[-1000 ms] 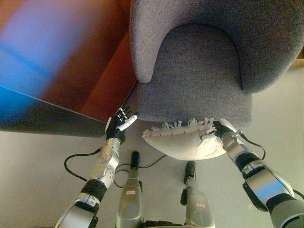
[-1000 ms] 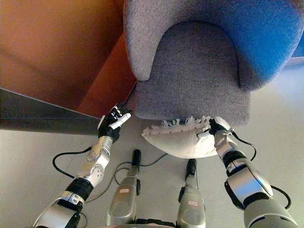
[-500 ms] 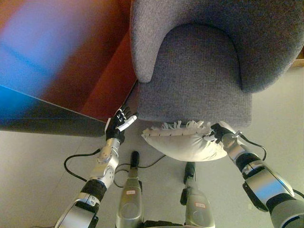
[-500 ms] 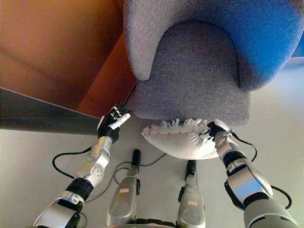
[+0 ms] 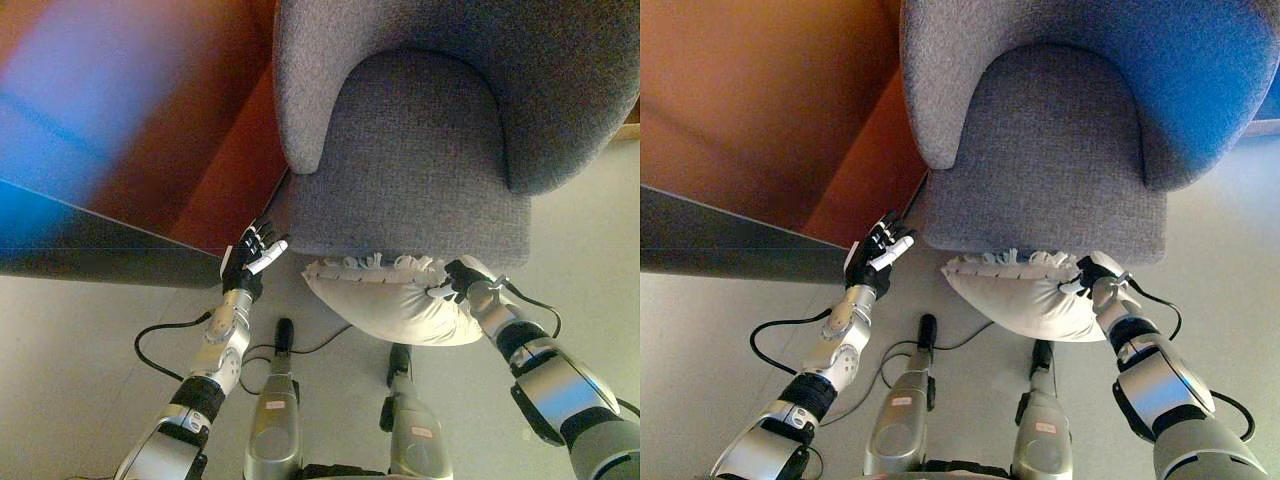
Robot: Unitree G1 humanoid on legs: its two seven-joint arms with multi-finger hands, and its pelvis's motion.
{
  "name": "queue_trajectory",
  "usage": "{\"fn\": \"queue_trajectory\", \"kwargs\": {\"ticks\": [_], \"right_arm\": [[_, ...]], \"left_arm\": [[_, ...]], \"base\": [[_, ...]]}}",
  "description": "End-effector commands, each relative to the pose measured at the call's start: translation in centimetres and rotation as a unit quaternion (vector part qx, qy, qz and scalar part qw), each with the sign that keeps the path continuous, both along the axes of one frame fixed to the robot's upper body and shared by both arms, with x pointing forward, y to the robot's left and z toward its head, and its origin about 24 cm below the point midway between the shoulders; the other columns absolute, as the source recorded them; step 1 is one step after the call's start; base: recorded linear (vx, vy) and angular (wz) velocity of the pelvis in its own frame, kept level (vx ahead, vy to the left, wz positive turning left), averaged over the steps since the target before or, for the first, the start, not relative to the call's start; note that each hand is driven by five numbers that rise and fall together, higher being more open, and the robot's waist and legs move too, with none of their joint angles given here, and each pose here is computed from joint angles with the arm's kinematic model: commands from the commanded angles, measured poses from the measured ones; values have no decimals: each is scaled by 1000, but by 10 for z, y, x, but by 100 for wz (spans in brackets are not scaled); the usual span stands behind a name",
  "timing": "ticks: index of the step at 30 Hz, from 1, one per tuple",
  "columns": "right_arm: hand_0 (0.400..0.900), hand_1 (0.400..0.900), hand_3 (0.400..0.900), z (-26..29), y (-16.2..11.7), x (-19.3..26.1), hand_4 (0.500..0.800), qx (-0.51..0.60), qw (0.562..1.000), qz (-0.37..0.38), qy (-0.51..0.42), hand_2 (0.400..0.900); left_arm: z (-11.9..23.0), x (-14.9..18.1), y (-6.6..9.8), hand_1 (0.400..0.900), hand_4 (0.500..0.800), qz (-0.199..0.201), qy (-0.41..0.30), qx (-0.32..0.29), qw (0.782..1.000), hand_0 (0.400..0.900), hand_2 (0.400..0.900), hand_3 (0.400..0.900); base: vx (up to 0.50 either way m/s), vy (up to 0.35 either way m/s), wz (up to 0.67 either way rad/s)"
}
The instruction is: Pick up the pillow and put it on the sofa.
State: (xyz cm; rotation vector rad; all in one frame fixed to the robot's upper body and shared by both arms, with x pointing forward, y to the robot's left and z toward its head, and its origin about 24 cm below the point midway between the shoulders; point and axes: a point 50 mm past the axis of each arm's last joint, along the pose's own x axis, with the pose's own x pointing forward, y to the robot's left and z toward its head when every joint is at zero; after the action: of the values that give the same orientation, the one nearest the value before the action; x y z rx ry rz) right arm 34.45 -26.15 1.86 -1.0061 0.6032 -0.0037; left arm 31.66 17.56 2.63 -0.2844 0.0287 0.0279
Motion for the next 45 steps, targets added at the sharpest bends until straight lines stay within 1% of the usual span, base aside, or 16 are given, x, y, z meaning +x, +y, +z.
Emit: {"fn": "queue_trajectory", "kwargs": {"ticks": [1,6,11,17,27,30,36,45], "right_arm": [[400,400,400,58,-17,24,500,-62,993,8,-97,400],[400,400,400,56,-15,22,500,-60,993,20,-100,400],[400,400,400,44,-14,12,500,-56,995,35,-78,400],[400,400,400,29,-13,-4,500,-55,996,54,-41,400],[400,400,400,20,-31,-33,500,-71,995,70,3,400],[400,400,400,28,-35,-31,500,-84,993,78,6,400],[400,400,400,56,-33,-17,500,-99,991,89,-11,400],[400,400,400,106,-31,5,500,-113,986,107,-54,400]], "left_arm": [[41,17,0,900,800,-7,-99,7,995,900,900,900],[33,14,4,900,800,6,-79,5,997,900,900,900],[12,3,9,900,800,18,-37,9,999,900,900,900],[-14,-13,19,900,800,27,16,18,999,900,900,900],[-51,-52,36,900,800,27,95,22,995,900,900,900],[-56,-58,41,900,800,29,112,23,993,900,900,900],[-63,-65,45,900,800,30,131,25,991,900,900,900],[-69,-69,46,900,800,31,147,19,988,900,900,900]], "base": [[0,0,0],[8,-2,0],[91,-17,1],[153,-15,1],[180,10,0],[103,15,0],[42,11,-3],[4,13,-4]]}}
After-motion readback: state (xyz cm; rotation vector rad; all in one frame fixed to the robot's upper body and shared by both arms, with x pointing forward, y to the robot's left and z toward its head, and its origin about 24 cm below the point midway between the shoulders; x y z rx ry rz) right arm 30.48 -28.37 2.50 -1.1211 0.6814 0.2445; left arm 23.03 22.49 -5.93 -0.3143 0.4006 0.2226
